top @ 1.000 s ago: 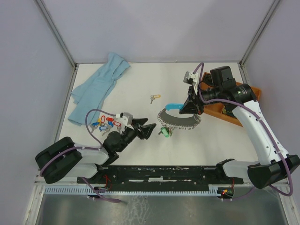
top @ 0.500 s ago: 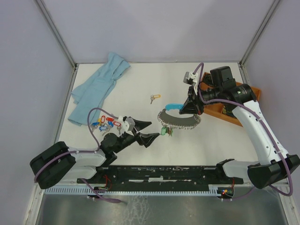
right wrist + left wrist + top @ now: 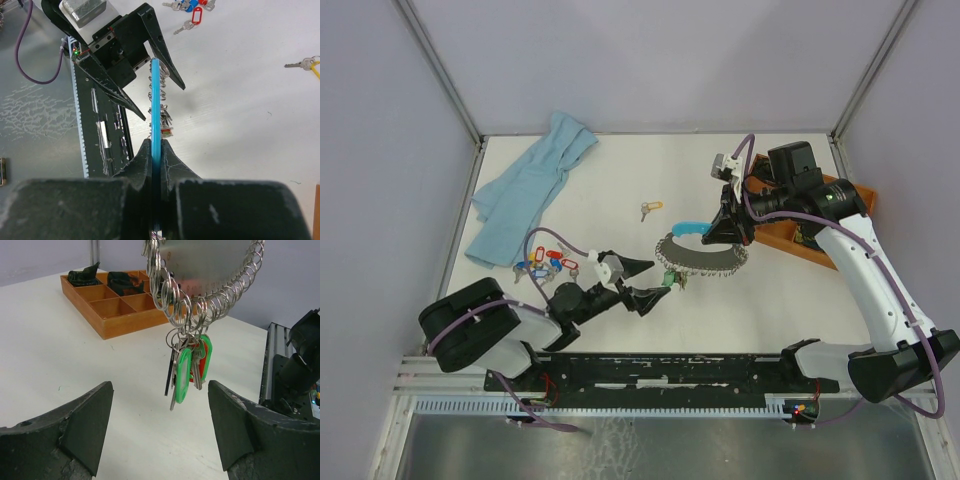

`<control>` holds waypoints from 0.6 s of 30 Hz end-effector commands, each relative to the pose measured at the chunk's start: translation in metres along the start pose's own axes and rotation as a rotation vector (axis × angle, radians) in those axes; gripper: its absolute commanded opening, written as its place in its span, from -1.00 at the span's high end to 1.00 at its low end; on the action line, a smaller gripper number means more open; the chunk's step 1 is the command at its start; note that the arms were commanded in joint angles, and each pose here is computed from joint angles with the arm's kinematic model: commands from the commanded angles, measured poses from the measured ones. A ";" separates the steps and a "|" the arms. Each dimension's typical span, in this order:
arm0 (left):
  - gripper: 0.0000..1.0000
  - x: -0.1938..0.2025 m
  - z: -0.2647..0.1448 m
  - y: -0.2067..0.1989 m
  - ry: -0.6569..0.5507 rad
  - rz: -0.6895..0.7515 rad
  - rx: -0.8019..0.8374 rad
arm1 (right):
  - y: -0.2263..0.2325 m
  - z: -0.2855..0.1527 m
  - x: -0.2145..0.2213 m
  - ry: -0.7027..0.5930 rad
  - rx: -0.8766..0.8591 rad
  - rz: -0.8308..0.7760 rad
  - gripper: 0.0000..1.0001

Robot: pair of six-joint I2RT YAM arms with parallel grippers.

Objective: Remove the keys from the keyring

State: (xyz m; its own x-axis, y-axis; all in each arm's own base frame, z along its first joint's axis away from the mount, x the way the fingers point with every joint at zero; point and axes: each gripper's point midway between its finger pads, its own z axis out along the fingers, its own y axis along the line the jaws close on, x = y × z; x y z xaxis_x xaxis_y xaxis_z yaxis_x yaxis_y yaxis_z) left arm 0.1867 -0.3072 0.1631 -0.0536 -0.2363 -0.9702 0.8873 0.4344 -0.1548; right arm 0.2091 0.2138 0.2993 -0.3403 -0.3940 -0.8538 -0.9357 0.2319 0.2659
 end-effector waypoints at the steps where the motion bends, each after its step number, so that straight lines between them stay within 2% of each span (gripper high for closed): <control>1: -0.65 -0.029 0.018 0.008 -0.115 0.093 -0.036 | 0.009 -0.003 -0.012 -0.048 -0.035 -0.049 0.99; 5: -0.58 -0.030 0.031 0.011 -0.121 0.079 -0.041 | 0.009 -0.003 -0.012 -0.048 -0.036 -0.049 0.99; 11: -0.29 -0.024 0.035 0.022 -0.112 0.075 -0.097 | 0.010 -0.003 -0.012 -0.048 -0.037 -0.052 0.99; 15: 0.03 -0.021 0.029 0.028 -0.091 0.086 -0.129 | 0.010 -0.004 -0.012 -0.050 -0.036 -0.055 0.99; 18: 0.05 -0.018 0.026 0.030 -0.071 0.084 -0.143 | 0.011 -0.004 -0.011 -0.049 -0.036 -0.055 0.99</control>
State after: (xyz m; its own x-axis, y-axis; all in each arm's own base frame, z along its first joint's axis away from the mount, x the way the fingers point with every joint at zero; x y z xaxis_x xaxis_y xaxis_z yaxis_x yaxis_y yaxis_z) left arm 0.2206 -0.3210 0.1644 -0.0154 -0.2364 -0.9715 0.8352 0.5312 -0.1425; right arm 0.2083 0.2140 0.2984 -0.3369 -0.3951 -0.8546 -0.9375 0.2251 0.2655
